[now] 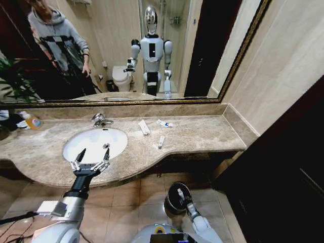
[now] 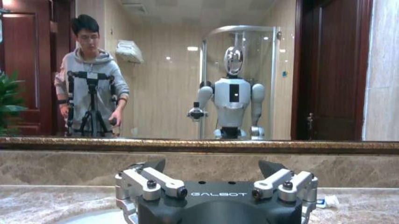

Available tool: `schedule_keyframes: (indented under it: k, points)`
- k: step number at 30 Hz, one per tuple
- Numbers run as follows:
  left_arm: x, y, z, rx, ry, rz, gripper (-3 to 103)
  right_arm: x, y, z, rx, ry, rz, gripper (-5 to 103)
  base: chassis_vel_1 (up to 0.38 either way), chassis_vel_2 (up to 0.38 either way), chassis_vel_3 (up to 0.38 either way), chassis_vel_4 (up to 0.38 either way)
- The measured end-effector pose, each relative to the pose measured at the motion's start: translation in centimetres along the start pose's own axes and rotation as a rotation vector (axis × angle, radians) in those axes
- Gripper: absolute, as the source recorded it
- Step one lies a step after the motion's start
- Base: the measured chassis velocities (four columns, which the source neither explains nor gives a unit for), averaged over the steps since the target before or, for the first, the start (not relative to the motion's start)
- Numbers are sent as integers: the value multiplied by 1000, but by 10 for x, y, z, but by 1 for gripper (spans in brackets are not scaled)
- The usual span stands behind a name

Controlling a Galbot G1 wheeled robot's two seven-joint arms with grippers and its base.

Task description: Pick up the trash from the sink and place it in the trash bin.

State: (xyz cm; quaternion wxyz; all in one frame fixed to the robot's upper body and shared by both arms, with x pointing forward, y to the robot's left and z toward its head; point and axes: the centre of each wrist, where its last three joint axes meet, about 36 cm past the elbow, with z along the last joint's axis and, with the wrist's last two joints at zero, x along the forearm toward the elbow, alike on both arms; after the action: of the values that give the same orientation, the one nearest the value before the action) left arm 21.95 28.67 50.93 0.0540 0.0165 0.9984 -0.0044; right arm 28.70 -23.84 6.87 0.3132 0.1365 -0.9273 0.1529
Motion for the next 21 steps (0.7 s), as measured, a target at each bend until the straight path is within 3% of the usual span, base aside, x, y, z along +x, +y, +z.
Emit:
schedule_keyframes:
  k: [1,3,6,7,15,21]
  points:
    - [0,0,0,0,0,0,100,1,1,1,-1,1,0,51,0,0,0,0]
    - [0,0,0,0,0,0,100,1,2,1,-2,1,0,51,0,0,0,0]
    - [0,0,0,0,0,0,100,3,4,2,-4,2,-3,67,0,0,0,0]
    - [0,0,0,0,0,0,100,3,4,2,-4,2,-3,67,0,0,0,0]
    - [0,0,0,0,0,0,100,7,7,4,-2,1,-5,97,0,0,0,0]
    - [0,0,0,0,0,0,100,10,10,5,-3,2,-7,100,0,0,0,0]
